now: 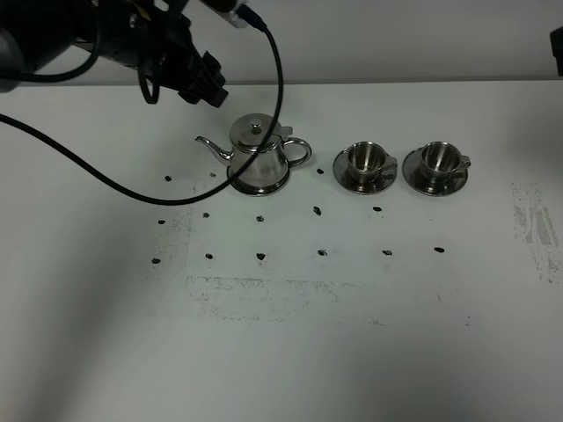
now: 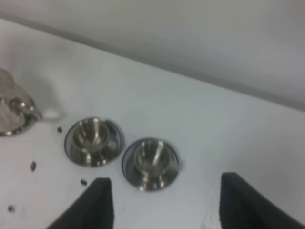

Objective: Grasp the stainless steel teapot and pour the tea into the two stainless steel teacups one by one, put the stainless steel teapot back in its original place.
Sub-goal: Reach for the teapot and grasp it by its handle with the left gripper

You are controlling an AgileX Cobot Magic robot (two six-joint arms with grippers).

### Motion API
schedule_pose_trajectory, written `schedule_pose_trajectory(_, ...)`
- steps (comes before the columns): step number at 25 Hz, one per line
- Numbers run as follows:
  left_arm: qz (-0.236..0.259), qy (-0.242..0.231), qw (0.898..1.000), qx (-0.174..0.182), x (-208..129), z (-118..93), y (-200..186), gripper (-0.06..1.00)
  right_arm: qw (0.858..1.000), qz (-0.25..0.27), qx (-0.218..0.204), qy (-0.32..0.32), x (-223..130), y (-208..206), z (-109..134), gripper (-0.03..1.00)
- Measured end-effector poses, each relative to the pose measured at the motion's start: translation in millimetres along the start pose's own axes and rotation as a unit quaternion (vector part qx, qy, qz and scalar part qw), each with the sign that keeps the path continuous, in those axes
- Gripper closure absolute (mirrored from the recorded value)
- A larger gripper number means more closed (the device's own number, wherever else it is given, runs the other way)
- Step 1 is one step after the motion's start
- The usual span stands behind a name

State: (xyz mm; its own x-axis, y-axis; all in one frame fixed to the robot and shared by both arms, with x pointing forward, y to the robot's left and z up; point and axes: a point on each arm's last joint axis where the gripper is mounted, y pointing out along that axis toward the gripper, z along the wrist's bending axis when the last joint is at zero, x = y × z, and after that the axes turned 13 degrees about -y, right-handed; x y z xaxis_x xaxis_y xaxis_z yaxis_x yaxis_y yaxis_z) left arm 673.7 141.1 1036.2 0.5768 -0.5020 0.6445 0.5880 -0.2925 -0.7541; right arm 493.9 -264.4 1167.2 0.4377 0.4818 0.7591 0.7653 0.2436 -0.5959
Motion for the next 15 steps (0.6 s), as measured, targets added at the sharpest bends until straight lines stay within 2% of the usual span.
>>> schedule_pose_trajectory(3, -0.009, 0.027, 1.000, -0.005, 10, -22, -1, 0.39, 1.000, -0.004, -0.012, 0.020, -19, -26, 14, 0.49)
schedule_pose_trajectory(5, -0.008, 0.034, 0.999, -0.012, 19, -29, -1, 0.39, 0.999, -0.011, -0.017, 0.030, -32, -44, 24, 0.49)
schedule_pose_trajectory(9, 0.003, 0.045, 0.999, -0.021, 33, -33, 5, 0.39, 0.999, -0.026, -0.021, 0.037, -60, -77, 47, 0.49)
schedule_pose_trajectory(15, 0.027, 0.097, 0.994, -0.038, 46, -43, 20, 0.39, 0.995, -0.077, -0.043, 0.049, -109, -121, 82, 0.49)
